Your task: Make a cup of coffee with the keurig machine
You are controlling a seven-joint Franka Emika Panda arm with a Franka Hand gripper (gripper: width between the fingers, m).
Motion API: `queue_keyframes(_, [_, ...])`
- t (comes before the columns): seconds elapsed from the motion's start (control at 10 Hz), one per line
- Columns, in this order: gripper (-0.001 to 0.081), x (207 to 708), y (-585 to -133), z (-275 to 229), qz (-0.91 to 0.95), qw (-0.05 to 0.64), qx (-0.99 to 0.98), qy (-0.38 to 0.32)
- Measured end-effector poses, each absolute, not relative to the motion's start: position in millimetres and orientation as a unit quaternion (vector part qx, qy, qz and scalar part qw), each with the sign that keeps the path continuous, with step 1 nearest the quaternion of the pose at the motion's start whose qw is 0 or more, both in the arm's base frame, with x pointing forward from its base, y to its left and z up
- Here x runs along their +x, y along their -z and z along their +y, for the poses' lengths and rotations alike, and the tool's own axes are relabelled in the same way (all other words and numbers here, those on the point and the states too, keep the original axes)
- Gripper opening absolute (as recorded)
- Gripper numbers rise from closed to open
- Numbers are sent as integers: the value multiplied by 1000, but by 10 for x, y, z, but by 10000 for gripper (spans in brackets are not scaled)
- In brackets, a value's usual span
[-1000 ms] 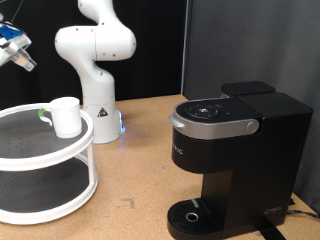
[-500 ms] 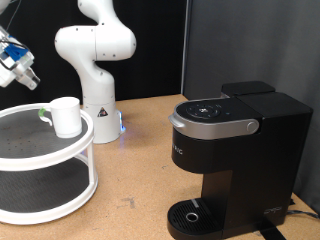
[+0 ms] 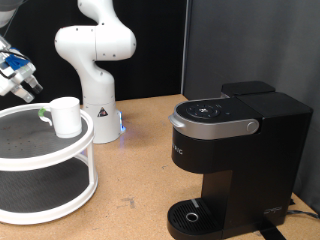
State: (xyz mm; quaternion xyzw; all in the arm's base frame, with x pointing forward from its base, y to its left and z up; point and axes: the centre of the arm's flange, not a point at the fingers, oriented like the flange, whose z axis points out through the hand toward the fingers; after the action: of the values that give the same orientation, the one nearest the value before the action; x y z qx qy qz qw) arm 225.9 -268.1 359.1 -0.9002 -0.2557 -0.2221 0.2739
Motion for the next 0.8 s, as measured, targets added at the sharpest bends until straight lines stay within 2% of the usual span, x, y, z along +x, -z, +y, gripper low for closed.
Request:
queue_keyframes(0.1, [690,2258,-3552,-2655,-258,278,-898,224])
queue_keyframes(0.2, [770,2262,-3511,-2634,-259,280,-897,224])
queue_keyframes(0.4, [800,2268,-3410,-2599,-260,278,-898,220])
queue_keyframes(0.8, [800,2321,-3242,-2532,-253,272,-901,224])
